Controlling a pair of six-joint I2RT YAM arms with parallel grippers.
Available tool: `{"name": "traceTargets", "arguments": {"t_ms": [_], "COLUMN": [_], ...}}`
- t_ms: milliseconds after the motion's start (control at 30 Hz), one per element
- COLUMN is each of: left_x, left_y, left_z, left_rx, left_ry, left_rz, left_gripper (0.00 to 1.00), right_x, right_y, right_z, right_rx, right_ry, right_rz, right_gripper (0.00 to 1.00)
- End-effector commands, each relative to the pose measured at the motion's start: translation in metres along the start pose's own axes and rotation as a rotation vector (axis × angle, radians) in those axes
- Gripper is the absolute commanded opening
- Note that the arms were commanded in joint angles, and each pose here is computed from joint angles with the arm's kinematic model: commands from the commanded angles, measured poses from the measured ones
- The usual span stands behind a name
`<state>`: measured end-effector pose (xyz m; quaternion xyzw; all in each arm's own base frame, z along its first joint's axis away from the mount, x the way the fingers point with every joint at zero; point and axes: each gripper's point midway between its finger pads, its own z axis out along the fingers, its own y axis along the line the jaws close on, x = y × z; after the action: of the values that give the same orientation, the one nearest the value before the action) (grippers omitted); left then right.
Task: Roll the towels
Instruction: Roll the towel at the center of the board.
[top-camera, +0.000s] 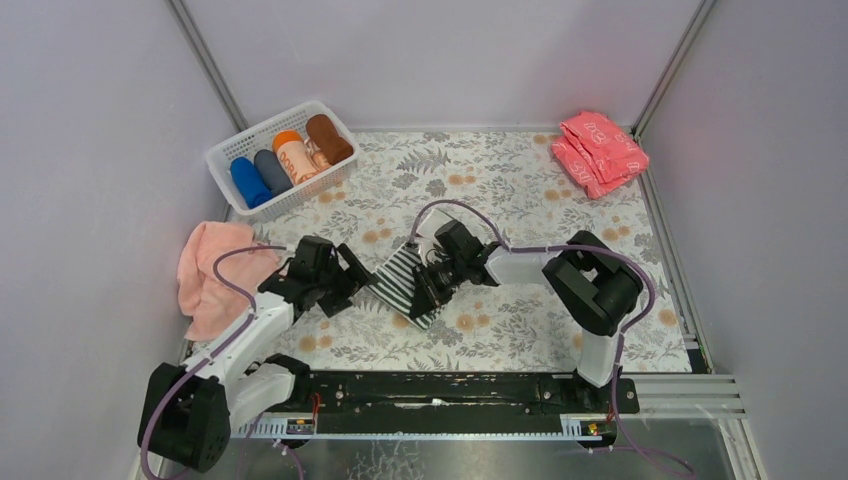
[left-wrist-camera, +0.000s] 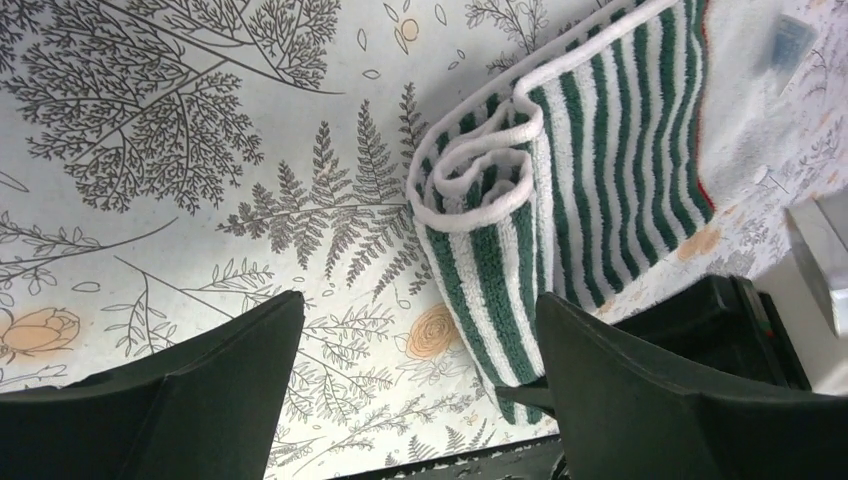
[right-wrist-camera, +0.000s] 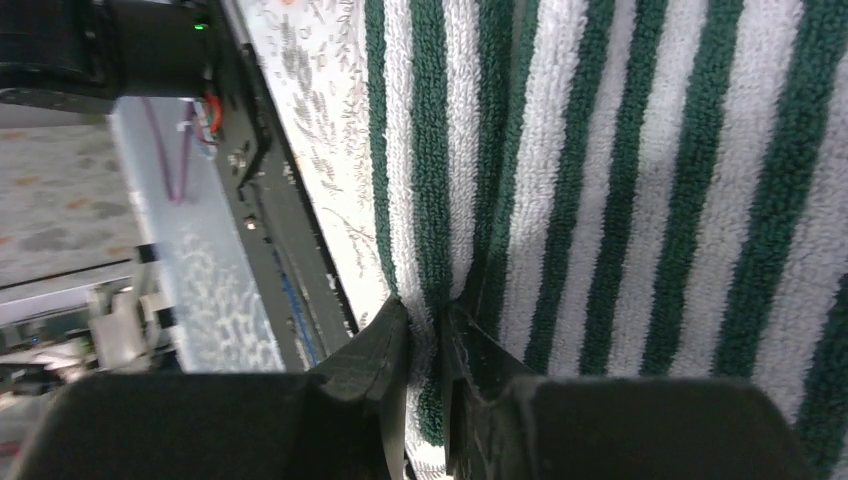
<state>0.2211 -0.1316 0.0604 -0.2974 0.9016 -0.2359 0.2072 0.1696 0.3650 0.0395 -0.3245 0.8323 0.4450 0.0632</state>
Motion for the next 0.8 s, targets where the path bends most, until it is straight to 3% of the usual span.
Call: {"name": "traceTargets", "arguments": {"t_ms": [0, 200, 467, 667, 767], "left_x": [0.013, 0.016, 0.004, 0.003, 0.006], "left_y": [0.002, -0.012, -0.020, -0.007, 0.001], "left_z": [-0.009, -0.007, 0.021, 0.041, 0.048], "left_rx": [0.021, 0.101, 0.084, 0.003, -0.021], "left_ry": [0.054, 0.071, 0.071, 0.080, 0.093], "left_rz": [-0.012, -0.026, -0.034, -0.031, -0.039], "left_gripper": [0.86, 0.88, 0.84, 0.67, 0.57], "right_x": [-0.010, -0.005, -0.002, -0.002, -0.012], "right_y": [0.025, 0.007, -0.010, -0.017, -0.014], "right_z": [0.000, 0.003, 0.009, 0.003, -0.008], "right_rx": [-0.247, -0.292, -0.290, -0.175, -0.082], "right_ry": [-0.031, -0.027, -0.015, -0.007, -0.036], "right_rz": [0.089, 0.221, 0.301, 0.269, 0.198], "right_gripper": [0.06, 0.06, 0.07, 0.15, 0.25]}}
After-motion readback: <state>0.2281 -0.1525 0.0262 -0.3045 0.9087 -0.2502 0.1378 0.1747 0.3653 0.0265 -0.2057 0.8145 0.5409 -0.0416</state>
